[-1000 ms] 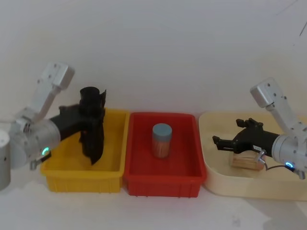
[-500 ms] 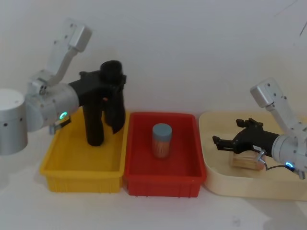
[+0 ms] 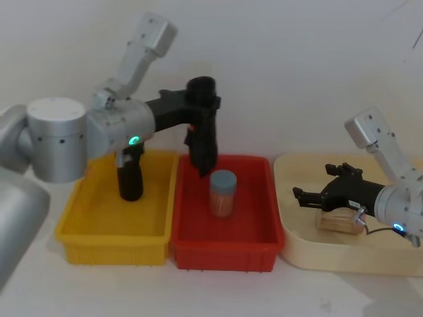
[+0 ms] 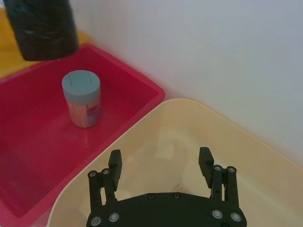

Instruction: Pick up the garbage bag with the one hand and transfer it to the other hand.

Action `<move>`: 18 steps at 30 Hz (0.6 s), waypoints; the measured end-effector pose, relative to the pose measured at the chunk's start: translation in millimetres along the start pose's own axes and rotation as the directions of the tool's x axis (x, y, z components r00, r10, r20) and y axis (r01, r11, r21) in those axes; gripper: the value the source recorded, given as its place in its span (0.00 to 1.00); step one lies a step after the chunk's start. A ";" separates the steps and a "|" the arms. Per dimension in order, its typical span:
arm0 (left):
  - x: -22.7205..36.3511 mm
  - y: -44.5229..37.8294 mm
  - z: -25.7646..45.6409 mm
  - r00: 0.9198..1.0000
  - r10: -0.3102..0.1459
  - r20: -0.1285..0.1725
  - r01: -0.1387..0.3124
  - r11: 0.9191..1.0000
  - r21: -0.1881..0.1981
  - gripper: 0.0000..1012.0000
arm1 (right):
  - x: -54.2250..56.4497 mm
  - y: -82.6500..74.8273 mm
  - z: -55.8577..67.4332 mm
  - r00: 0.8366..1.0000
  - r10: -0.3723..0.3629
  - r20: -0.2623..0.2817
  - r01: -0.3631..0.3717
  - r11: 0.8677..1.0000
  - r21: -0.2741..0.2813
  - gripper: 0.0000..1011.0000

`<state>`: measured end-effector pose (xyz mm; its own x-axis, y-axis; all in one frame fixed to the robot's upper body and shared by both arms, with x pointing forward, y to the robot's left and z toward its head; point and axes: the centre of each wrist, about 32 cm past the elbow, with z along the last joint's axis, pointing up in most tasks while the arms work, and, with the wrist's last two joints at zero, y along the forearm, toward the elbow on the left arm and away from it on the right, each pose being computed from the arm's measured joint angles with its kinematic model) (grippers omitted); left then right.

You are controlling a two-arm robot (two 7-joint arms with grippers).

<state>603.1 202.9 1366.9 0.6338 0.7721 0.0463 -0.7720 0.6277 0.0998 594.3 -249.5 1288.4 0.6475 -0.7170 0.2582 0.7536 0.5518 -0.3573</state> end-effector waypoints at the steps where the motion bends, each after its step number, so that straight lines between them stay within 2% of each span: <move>1: -0.8 -5.4 0.9 1.000 -0.010 -0.001 0.010 1.000 -0.002 0.36 | 0.0 0.0 0.0 1.000 0.000 0.000 0.000 1.000 0.000 0.99; 7: -4.0 -24.8 4.0 0.999 -0.035 0.008 0.035 0.999 -0.011 0.36 | 0.0 0.0 0.0 1.000 0.000 0.000 0.000 1.000 0.000 0.99; 8: -4.0 -24.8 4.0 0.999 -0.035 0.008 0.035 0.999 -0.011 0.36 | 0.0 0.0 0.0 1.000 0.000 0.000 0.000 1.000 0.000 0.99; 10: -5.6 -32.6 5.5 0.999 -0.041 0.015 0.041 0.999 -0.015 0.36 | 0.0 0.0 0.0 1.000 0.000 0.000 0.000 1.000 0.000 0.99; 18: -8.2 -44.2 7.8 0.998 -0.051 0.028 0.052 0.998 -0.021 0.36 | -0.3 0.7 2.0 1.000 0.009 -0.001 -0.009 1.000 0.010 0.99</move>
<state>632.5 168.1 1369.8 0.6735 0.7360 0.0692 -0.7391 0.6687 0.0807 594.8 -248.1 1289.8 0.6541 -0.7125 0.2541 0.7488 0.5625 -0.3505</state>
